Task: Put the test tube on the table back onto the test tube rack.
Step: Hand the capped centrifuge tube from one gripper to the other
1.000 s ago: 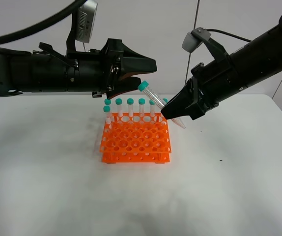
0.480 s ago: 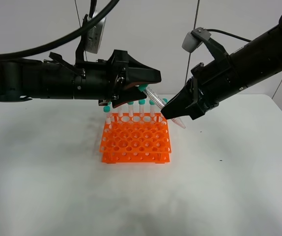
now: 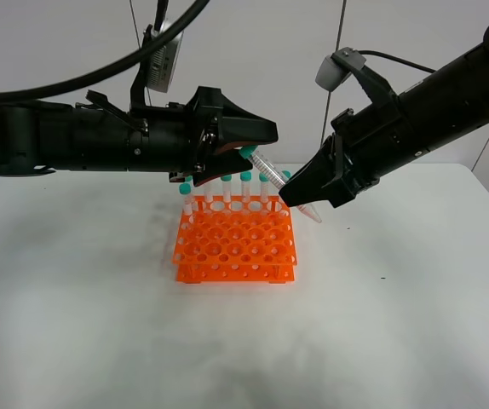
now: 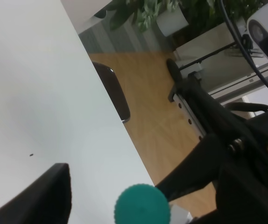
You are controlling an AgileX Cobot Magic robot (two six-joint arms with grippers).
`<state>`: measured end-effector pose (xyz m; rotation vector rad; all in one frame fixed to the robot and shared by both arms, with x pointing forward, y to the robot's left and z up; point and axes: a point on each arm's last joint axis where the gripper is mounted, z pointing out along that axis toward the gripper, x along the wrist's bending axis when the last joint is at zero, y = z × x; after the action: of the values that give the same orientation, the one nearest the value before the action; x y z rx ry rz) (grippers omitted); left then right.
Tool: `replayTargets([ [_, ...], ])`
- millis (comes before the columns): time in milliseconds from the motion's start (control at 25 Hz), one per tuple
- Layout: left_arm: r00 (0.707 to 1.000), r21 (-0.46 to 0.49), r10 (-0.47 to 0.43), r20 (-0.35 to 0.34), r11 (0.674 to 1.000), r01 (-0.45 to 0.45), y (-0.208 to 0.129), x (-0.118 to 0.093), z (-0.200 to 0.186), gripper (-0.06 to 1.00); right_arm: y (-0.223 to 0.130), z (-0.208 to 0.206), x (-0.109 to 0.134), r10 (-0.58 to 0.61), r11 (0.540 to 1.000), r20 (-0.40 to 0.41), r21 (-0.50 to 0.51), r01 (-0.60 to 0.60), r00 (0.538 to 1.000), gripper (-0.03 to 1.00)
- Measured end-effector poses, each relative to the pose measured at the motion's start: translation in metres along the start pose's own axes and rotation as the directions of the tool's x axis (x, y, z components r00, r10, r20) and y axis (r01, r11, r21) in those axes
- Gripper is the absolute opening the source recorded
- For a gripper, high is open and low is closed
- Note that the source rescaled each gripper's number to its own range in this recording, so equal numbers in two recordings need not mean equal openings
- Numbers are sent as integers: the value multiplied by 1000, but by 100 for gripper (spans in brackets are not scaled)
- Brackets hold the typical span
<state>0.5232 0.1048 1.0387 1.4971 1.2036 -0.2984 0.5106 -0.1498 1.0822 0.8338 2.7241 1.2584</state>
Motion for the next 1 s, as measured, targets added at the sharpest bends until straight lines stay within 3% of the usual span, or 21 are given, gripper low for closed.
replayTargets([
  [1000, 1000, -27, 11, -17, 1000, -12, 7, -1, 0, 82, 1, 0, -2, 20, 1000, 22, -14, -19, 1000, 1],
])
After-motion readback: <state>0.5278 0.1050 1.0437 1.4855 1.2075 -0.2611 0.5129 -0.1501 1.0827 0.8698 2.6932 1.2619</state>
